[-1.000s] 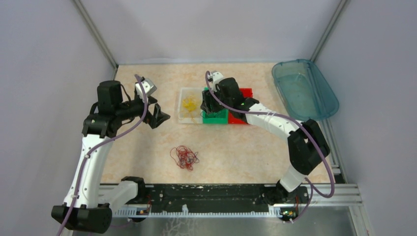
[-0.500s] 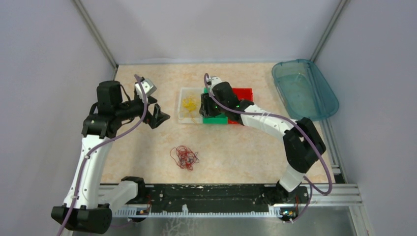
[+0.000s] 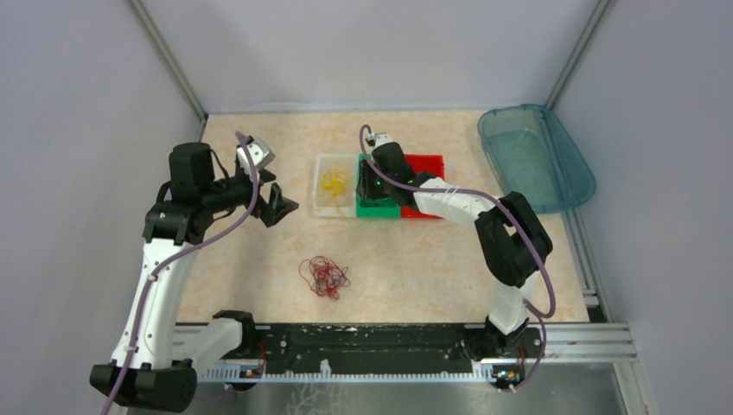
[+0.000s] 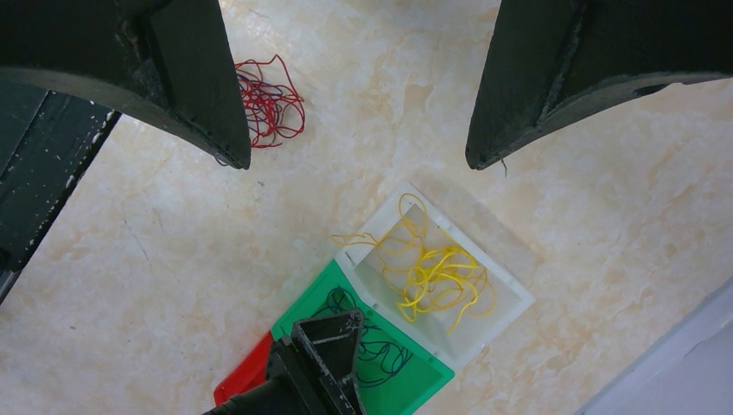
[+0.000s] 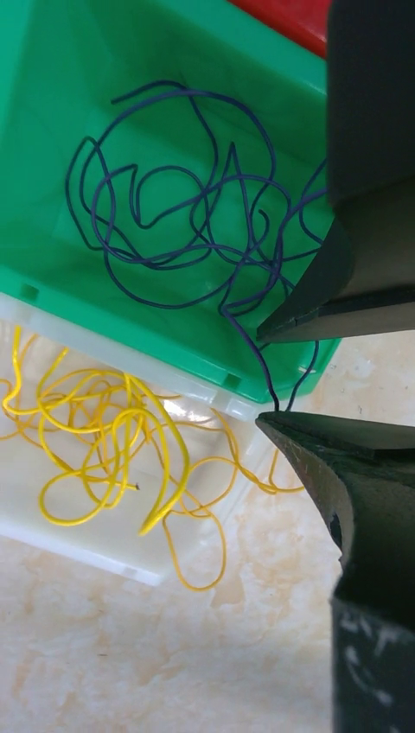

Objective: Untangle the cables
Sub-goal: Adjust the cable in the bin.

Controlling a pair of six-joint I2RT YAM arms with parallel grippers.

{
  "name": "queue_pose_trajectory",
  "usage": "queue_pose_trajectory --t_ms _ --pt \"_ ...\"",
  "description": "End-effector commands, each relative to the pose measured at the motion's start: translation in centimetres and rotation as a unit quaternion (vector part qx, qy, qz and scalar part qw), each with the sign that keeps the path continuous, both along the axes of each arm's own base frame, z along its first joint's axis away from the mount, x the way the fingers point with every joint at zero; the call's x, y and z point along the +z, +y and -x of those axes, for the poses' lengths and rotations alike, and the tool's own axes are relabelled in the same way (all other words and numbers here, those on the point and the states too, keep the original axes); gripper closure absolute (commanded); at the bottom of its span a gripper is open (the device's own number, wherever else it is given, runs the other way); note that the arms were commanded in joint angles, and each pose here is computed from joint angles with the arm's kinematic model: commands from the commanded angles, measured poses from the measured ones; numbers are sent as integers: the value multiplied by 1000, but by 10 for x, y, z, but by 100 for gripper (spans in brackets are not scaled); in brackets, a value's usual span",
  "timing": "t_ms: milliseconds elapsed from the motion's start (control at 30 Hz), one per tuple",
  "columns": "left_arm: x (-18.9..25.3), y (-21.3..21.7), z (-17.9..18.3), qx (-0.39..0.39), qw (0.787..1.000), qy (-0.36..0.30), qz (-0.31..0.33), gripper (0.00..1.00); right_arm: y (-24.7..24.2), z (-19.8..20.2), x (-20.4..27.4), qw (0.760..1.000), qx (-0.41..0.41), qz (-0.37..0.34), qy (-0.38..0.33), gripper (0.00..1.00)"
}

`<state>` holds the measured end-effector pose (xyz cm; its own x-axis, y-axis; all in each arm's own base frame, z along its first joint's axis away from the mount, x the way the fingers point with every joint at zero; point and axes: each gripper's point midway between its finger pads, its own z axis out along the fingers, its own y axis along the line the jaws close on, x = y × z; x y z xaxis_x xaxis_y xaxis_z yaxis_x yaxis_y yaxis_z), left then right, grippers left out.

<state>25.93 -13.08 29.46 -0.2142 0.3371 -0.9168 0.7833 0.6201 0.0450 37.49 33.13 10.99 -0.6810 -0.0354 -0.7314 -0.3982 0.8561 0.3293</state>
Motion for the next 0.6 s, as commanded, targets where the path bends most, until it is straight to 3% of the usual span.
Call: queue_pose_trajectory --t_ms 0,233,567 --pt "6 -1 3 -7 1000 -19 -1 0 11 -30 56 996 -16 -58 -60 66" --pt "9 -1 2 -7 1000 -21 -1 0 -4 -54 53 996 -41 -60 -59 85" --pt "11 1 0 -2 1000 -24 -5 0 -11 -82 11 998 -50 -29 -27 90"
